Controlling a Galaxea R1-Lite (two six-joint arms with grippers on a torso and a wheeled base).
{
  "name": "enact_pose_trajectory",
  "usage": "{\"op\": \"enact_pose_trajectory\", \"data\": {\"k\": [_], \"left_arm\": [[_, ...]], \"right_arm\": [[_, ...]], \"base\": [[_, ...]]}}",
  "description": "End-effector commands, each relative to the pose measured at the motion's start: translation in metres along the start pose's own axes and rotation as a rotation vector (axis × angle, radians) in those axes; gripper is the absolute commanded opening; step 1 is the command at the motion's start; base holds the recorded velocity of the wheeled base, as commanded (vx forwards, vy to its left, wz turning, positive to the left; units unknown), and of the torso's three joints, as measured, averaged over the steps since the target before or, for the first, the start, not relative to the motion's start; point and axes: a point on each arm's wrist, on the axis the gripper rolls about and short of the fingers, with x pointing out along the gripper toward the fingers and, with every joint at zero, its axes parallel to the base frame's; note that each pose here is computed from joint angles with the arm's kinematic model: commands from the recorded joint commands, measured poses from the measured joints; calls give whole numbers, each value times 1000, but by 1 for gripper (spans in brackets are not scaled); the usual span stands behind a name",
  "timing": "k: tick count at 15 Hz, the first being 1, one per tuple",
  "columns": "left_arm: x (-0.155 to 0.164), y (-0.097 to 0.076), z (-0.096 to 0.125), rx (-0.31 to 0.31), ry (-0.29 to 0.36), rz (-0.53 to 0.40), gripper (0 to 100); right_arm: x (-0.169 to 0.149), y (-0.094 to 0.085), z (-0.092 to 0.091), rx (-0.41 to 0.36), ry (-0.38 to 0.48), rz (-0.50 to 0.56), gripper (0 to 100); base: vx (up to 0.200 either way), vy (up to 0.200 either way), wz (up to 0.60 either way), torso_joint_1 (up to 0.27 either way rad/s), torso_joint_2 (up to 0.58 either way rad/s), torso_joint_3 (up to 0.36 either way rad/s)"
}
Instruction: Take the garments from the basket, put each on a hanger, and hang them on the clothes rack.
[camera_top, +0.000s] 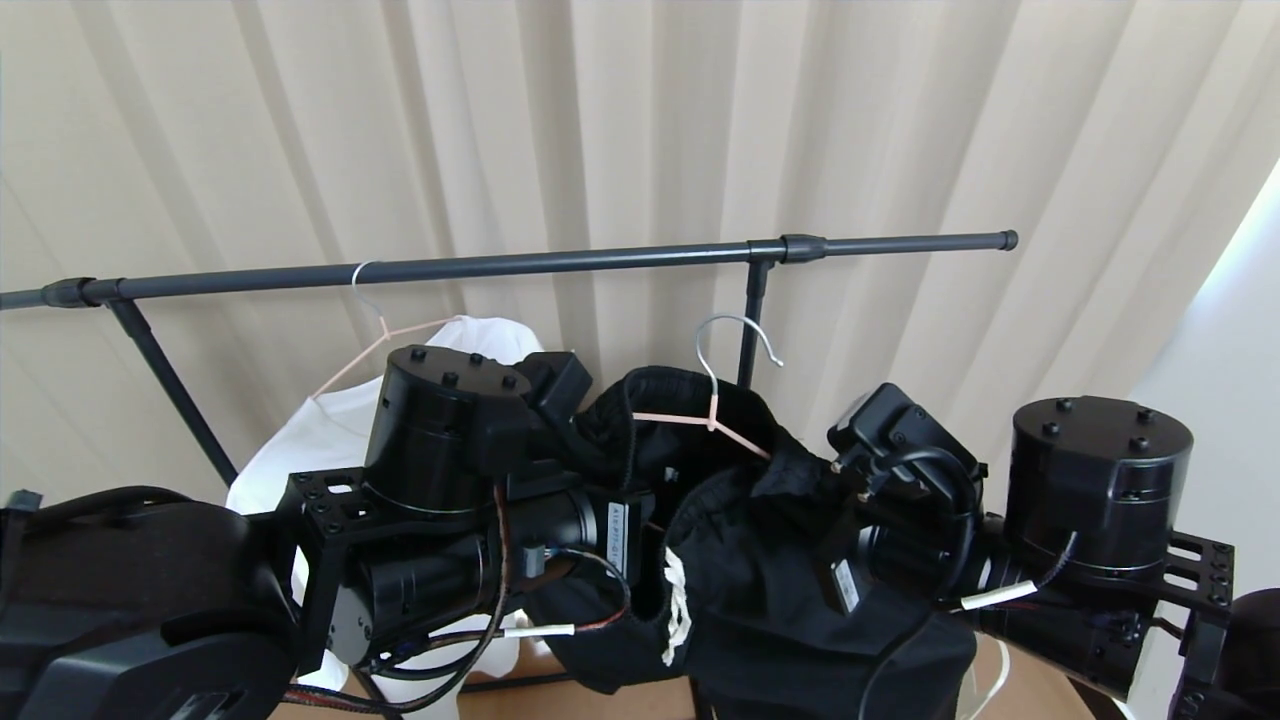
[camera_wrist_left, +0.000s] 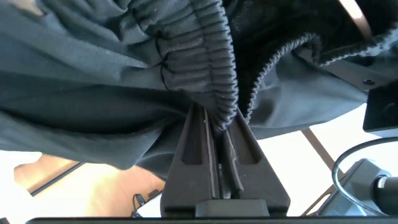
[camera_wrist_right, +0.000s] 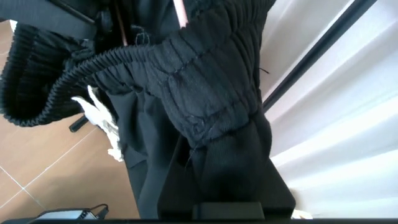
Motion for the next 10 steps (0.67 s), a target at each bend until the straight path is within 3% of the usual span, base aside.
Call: {"op": "enact_pose_trajectory", "data": {"k": [1, 10], "left_arm": [[1, 0, 0, 0, 2, 3, 100], [2, 0, -2, 8, 3, 20, 100]], "right_arm": [[-1, 2, 1, -2, -5, 7, 0], [-3, 2, 1, 2, -46, 0, 0]], "base": [[0, 0, 0, 0, 0, 0], [0, 0, 0, 0, 0, 0]]}}
